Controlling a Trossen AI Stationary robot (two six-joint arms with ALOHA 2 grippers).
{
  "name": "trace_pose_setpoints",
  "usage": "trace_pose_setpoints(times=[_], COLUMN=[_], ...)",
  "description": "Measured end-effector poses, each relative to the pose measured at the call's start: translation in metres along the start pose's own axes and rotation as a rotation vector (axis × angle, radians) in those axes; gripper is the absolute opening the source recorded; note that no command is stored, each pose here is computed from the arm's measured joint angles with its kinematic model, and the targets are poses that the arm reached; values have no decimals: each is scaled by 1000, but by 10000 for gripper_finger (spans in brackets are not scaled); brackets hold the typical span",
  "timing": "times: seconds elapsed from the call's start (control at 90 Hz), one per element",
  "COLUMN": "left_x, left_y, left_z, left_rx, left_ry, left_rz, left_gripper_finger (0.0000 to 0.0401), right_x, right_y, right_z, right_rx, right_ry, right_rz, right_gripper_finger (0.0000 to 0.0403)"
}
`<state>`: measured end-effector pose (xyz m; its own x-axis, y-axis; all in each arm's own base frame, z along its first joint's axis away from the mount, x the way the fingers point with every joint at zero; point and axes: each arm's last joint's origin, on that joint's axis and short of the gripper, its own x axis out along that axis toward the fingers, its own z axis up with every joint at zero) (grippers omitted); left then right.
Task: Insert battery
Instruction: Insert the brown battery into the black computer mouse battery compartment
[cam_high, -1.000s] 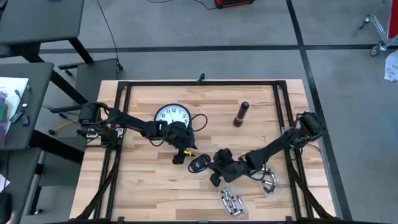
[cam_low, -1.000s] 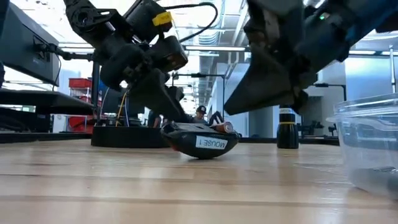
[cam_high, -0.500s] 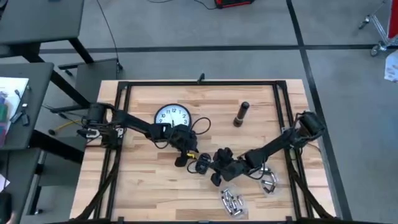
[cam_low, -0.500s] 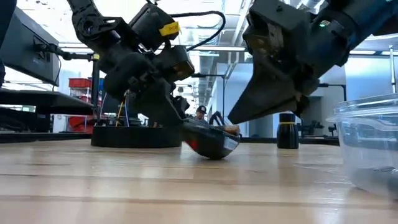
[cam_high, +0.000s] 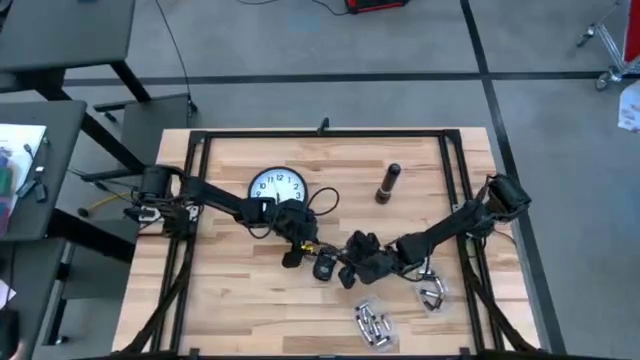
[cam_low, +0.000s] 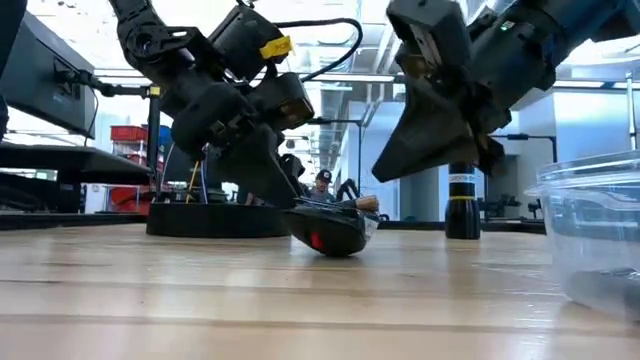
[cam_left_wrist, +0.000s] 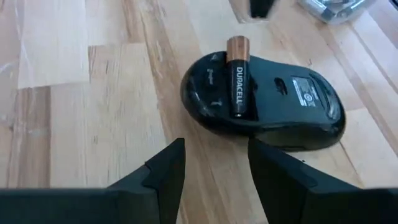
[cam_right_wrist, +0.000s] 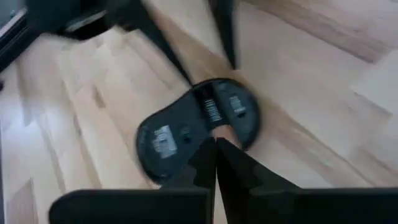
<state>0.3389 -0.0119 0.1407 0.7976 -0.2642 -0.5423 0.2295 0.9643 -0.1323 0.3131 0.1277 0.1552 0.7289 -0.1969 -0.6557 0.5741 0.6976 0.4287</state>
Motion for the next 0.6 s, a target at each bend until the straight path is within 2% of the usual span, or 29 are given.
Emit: trace_pose_setpoints(times=[0.378, 0.6], left_x=[0, 0], left_y=[0, 0], left_z=[0, 1], left_rx=[-19, -17], left_ry=[-5, -10], left_rz=[2, 2], left_gripper_finger=[155, 155], right_x=[8, 9], right_y=[0, 2], right_z=[-13, -10], right_rx=[18, 17], right_ry=[40, 26], right_rz=[5, 25], right_gripper_finger=[0, 0])
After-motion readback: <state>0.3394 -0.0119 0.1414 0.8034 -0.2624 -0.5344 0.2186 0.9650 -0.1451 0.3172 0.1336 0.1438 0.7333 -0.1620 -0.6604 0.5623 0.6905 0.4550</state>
